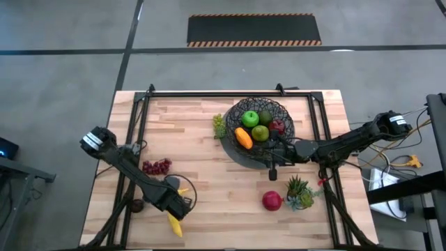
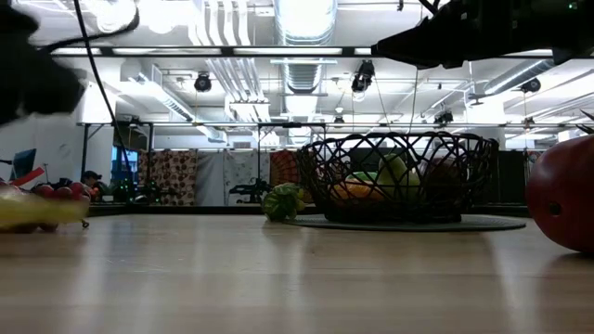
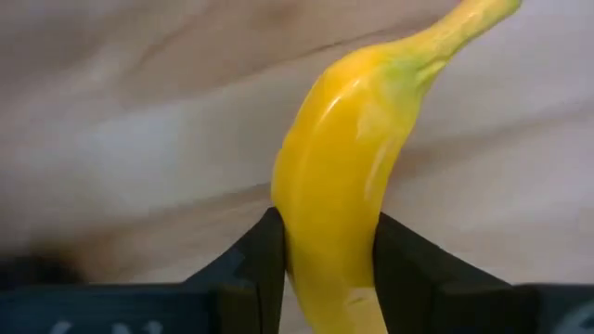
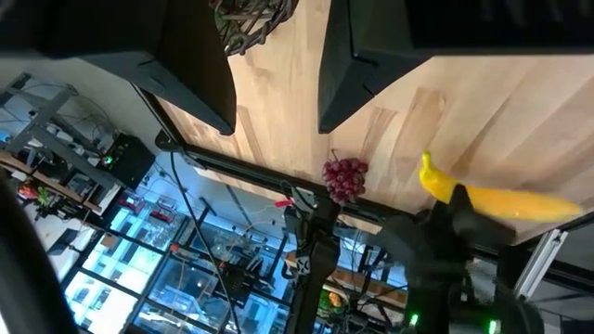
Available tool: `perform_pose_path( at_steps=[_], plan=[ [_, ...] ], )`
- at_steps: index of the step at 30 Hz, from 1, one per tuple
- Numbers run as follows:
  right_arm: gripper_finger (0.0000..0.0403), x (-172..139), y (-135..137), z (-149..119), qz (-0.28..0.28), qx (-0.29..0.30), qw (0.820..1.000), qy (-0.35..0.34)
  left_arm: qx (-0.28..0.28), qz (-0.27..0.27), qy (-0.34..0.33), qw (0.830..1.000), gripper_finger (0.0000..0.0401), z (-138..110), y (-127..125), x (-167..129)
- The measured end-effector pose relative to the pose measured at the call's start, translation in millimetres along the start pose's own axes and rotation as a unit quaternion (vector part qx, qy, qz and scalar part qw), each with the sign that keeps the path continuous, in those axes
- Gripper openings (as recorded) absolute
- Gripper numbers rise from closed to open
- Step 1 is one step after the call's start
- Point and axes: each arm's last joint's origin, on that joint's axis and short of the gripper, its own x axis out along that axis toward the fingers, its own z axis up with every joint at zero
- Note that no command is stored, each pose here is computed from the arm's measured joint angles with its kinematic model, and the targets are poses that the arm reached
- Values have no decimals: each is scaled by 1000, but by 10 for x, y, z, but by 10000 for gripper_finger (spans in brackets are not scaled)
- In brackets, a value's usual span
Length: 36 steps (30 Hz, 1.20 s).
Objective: Build produce basket
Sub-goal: Put the banana into the wire basket
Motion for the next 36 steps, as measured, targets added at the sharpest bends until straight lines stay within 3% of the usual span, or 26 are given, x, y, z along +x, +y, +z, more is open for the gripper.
perform_pose_path(
  at_steps=[3,5,8,12,19,22,25,28,36],
  plan=[
    [146,-3,3,-10,2,-6,1000,2,97,-73,-72,990,107,95,-9,-256],
    [148,-3,2,-4,2,-11,1000,-2,171,-131,-150,965,116,172,-22,-441],
    [153,-2,-10,30,-4,-2,1000,-19,264,-194,-259,909,124,290,-32,-715],
    [167,-8,-28,117,8,43,997,-69,346,-224,-365,835,127,470,-60,-924],
    [207,33,-8,138,25,89,990,-104,454,-248,-499,695,129,689,-234,-952],
    [220,70,5,135,20,90,988,-124,468,-242,-543,654,130,787,-268,-883],
    [231,97,9,146,11,87,985,-151,463,-238,-578,628,130,896,-284,-811],
    [239,140,6,190,5,83,982,-172,447,-244,-606,611,131,989,-304,-796],
    [242,432,54,303,8,36,983,-180,436,-256,-617,603,131,1161,-395,-715]
  ],
)
